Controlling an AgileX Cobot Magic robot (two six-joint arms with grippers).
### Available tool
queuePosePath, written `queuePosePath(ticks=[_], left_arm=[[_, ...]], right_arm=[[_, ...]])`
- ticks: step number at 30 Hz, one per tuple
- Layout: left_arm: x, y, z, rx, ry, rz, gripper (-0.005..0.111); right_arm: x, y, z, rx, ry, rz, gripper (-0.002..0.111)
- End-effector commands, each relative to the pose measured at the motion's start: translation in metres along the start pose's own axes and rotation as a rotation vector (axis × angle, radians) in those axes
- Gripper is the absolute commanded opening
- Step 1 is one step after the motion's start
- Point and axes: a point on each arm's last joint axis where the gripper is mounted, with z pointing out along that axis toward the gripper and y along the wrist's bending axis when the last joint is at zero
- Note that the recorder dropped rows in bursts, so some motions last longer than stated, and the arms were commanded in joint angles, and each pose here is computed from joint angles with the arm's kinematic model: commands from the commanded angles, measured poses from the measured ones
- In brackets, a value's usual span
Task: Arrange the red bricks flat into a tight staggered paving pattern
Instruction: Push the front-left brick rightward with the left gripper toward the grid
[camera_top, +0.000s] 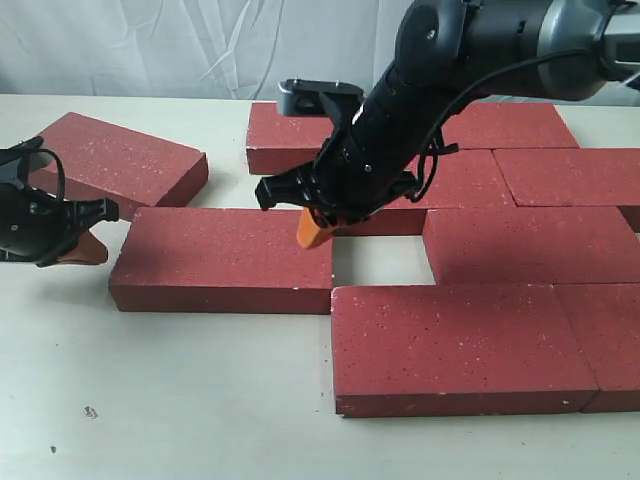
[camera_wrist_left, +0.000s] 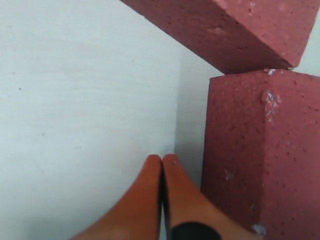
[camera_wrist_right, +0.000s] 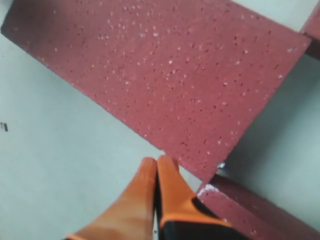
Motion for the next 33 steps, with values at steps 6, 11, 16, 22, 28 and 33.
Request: queuePosePath(ticks=[6, 11, 16, 22, 28, 33], left_arm=[[0.001, 0.0, -0.001, 0.034, 0.025, -0.021, 0.0], [0.003, -0.006, 0.001, 0.05, 0.041, -0.005, 0.0], [0.007, -0.017, 0.005, 0.055, 0.056, 0.034, 0.0], [0.007, -0.019, 0.006, 0.053, 0.055, 0.041, 0.0], [0.008, -0.022, 0.006, 0.081, 0.067, 0.02, 0.0], [0.009, -0.023, 0.006, 0.094, 0.076, 0.015, 0.0]], right_arm=[[0.017, 0.016, 0.039, 0.012, 0.172, -0.11, -0.001], [0.017, 0.011, 0.052, 0.053, 0.173, -0.132, -0.001], [0.016, 0.005, 0.057, 0.098, 0.166, -0.163, -0.001], [0.014, 0.003, 0.057, 0.118, 0.15, -0.148, -0.001], [0.007, 0.024, 0.019, 0.036, 0.024, -0.112, -0.001], [-0.006, 0.012, -0.016, 0.047, -0.137, -0.066, -0.001]])
